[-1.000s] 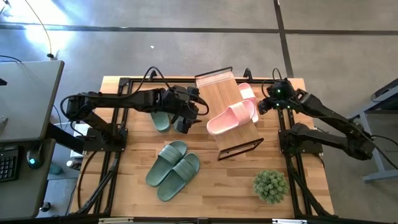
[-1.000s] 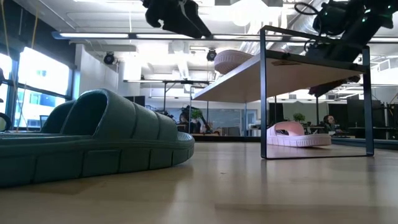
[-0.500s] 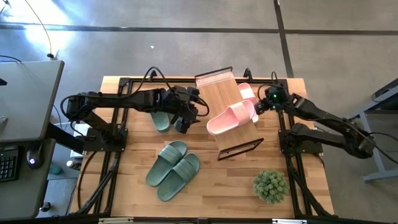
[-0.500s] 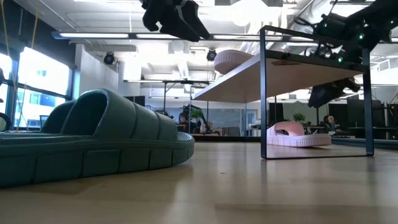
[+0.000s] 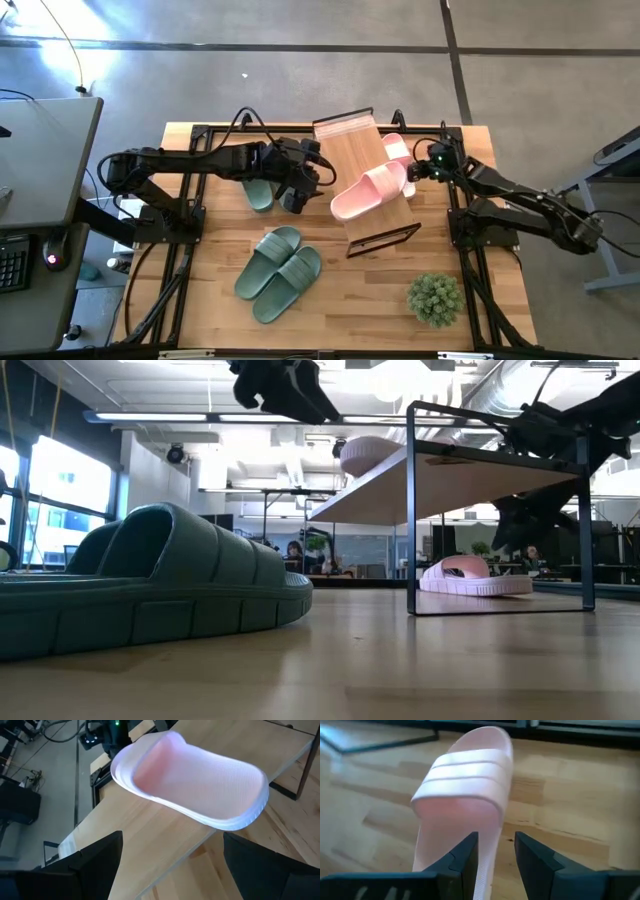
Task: Pick and place slides into the shelf
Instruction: Put the pink slide on the shelf
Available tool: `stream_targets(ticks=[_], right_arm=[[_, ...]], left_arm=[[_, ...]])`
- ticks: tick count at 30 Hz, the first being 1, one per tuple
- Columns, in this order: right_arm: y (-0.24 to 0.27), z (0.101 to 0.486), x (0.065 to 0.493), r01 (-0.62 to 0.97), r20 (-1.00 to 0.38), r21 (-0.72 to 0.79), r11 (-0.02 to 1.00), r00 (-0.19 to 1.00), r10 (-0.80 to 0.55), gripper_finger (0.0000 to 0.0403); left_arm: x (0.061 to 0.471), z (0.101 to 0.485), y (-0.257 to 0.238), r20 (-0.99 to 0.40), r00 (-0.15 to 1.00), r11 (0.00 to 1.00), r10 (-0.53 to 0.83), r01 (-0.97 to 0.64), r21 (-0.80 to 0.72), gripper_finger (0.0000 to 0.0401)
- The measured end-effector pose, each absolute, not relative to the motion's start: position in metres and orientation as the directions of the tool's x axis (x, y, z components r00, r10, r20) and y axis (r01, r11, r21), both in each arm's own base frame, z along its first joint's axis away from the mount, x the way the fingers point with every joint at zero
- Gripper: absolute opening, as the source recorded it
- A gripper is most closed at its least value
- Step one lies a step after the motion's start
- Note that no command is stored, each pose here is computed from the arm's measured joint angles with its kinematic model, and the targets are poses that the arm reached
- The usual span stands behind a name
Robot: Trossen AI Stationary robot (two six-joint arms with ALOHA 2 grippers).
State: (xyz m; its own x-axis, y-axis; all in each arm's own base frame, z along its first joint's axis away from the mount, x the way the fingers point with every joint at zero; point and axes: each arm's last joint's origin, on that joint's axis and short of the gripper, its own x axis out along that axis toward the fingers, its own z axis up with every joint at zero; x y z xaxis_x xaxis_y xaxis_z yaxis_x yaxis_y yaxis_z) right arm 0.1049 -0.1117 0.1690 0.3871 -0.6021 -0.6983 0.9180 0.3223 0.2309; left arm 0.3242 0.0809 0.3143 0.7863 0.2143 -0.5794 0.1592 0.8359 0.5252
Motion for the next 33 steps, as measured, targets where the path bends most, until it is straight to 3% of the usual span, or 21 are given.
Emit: stream_targets(ticks=[8,17,33], right_arm=[[-0.122,0.169,0.094,0.904,-0.701,0.366,0.221,0.424,-0.573,0.0119],[-0.13,0.166,0.102,0.88,-0.687,0.333,0.34,0.473,-0.552,0.0119],[-0.148,0.142,0.115,0.924,-0.726,0.218,0.312,0.368,-0.581,0.0119]], left_arm=[[0.324,0.314,0.081,-0.579,0.786,0.843,0.215,0.15,0.516,0.0326],[0.324,0.314,0.081,-0.579,0.787,0.843,0.215,0.151,0.517,0.0326],[0.324,0.314,0.081,-0.579,0.787,0.843,0.215,0.15,0.517,0.0326]])
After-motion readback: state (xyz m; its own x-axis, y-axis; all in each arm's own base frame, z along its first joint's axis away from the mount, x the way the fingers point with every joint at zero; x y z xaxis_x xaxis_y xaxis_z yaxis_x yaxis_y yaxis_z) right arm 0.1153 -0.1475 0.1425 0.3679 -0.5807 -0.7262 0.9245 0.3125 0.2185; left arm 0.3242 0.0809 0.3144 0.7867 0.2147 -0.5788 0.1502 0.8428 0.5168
